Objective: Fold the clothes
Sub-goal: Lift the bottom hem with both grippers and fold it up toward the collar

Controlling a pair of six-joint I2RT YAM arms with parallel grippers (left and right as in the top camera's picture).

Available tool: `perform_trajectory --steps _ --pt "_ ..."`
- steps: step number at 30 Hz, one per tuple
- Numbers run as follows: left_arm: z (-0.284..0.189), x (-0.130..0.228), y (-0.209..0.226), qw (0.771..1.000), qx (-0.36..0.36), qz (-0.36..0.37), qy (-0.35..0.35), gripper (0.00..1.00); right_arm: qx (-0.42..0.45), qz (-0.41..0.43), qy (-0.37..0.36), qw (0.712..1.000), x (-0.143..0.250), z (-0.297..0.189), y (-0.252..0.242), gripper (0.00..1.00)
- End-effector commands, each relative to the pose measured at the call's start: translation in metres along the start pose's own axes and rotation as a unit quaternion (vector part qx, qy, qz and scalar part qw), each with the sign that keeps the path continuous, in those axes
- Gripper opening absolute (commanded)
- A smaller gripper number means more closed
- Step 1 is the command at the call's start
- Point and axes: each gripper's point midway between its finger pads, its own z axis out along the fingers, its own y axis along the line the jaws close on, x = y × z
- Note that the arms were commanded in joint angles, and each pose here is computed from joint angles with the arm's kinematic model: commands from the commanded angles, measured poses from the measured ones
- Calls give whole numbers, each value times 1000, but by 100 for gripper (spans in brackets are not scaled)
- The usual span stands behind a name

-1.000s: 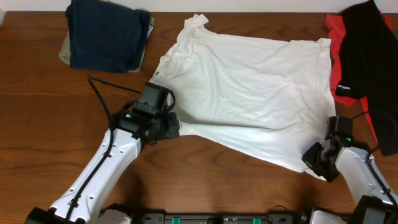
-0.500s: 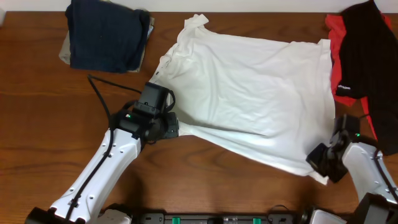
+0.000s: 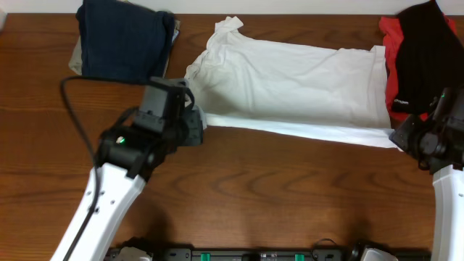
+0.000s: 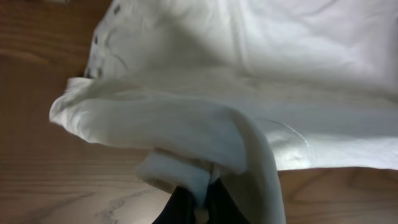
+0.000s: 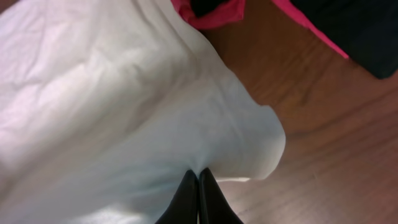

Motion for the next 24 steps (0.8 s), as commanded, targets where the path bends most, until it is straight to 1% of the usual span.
perform_trajectory --steps 1,5,10,14,18,24 --pt "-24 -9 1 1000 -4 10 -29 6 2 -18 7 1000 1 -7 -3 1" --pt "-35 0 4 1000 -6 10 -26 6 1 -29 49 998 21 -8 -5 1" --pt "-25 15 12 1000 -25 8 16 6 9 -38 63 997 26 -6 -8 1" --pt "3 22 24 997 -62 7 53 6 9 -39 59 997 16 9 -4 1" --pt "37 20 39 991 -110 9 80 6 12 -38 70 997 5 40 0 1" --pt "103 5 38 990 -114 15 87 6 11 -38 81 996 -9 92 8 1"
